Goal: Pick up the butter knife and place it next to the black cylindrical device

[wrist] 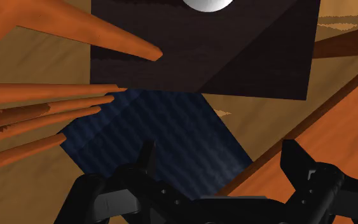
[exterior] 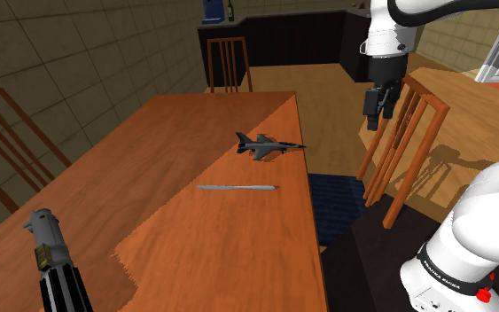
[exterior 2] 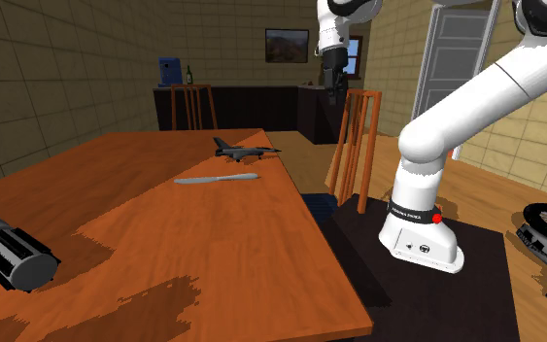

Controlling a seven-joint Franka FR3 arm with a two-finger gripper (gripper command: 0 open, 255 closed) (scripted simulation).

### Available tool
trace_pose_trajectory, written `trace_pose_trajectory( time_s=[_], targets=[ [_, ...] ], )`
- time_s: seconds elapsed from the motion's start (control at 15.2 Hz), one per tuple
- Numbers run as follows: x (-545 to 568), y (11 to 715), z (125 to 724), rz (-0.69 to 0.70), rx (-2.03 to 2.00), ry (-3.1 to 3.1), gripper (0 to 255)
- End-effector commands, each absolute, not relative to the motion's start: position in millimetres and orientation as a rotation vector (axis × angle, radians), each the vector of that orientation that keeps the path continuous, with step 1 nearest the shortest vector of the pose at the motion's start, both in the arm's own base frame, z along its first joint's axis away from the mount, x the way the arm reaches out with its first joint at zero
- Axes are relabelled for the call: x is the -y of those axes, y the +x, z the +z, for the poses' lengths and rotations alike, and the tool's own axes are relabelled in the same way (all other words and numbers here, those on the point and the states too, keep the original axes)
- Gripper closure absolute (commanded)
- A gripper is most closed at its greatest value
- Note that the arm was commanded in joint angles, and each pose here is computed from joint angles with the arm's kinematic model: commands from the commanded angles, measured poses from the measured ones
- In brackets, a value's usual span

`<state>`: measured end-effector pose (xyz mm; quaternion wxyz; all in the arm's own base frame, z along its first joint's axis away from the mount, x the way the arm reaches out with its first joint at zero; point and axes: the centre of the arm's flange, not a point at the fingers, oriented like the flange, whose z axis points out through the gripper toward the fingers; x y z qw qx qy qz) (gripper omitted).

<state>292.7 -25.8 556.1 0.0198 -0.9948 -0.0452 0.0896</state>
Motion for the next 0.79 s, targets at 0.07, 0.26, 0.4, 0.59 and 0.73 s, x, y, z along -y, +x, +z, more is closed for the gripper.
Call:
trace_pose_trajectory(
  time_s=[0.07,0.26,0.4,0.59,0.73],
  targets=[
    [18.9,302.8,550.5,0.276,0.175,-3.089,0],
    [-3.1,332.1,533.9,0.268,0.278,-3.094,0],
    [-18.8,350.9,522.9,0.263,0.347,-3.095,0],
    [-43.7,377.8,506.4,0.255,0.451,-3.095,0],
    [-61.3,394.9,495.4,0.25,0.52,-3.093,0]
  ],
)
